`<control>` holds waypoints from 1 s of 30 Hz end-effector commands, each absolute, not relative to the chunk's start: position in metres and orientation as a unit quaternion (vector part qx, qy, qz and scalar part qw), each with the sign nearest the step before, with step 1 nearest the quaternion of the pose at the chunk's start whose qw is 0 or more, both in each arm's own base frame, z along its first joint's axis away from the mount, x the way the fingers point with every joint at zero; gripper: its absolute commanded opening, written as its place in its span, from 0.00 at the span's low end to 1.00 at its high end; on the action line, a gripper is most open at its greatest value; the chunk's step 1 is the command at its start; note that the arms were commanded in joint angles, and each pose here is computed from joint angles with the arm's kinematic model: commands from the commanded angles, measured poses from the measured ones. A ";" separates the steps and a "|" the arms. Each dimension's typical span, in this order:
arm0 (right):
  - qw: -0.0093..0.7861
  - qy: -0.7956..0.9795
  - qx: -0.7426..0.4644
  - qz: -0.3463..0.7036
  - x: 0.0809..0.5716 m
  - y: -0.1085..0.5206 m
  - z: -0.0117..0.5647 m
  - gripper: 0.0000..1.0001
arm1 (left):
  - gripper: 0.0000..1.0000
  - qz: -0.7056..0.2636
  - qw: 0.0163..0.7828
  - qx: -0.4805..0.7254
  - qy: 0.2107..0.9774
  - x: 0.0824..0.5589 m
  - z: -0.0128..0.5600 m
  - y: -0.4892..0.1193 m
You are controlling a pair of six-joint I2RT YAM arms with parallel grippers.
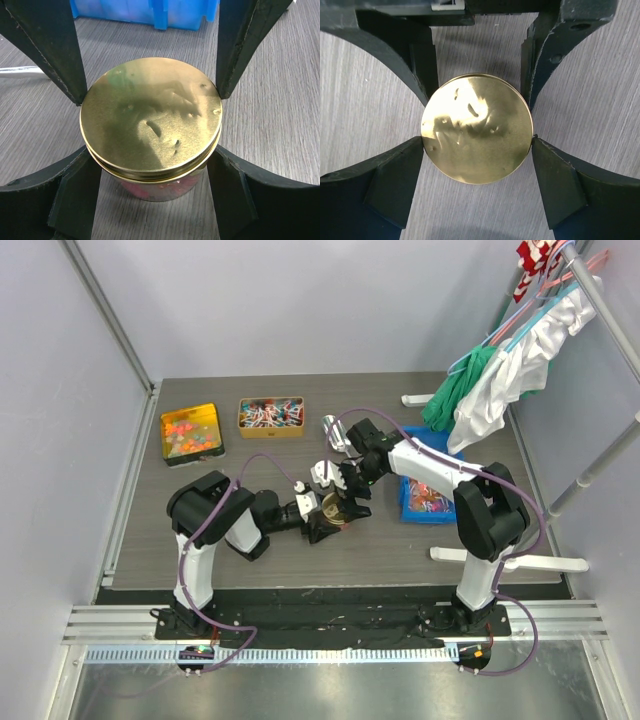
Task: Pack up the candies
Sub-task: Screw the bottle lid onto the packing bottle.
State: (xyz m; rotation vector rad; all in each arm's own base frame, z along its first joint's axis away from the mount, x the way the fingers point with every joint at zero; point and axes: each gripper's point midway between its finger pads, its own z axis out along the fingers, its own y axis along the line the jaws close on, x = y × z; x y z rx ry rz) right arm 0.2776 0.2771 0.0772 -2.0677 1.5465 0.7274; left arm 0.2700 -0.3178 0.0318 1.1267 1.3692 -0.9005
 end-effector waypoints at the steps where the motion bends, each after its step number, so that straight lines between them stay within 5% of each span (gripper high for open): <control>1: 0.255 0.556 -0.738 0.284 0.280 0.293 0.096 0.90 | 0.32 -0.373 0.581 0.468 0.551 0.277 0.046 -0.319; 17: 0.315 0.714 -0.583 0.226 0.272 0.280 0.088 0.74 | 0.31 -0.372 0.582 0.463 0.555 0.279 0.046 -0.319; 30: 0.370 0.800 -0.421 0.216 0.304 0.302 0.091 0.73 | 0.31 -0.372 0.582 0.461 0.557 0.279 0.046 -0.318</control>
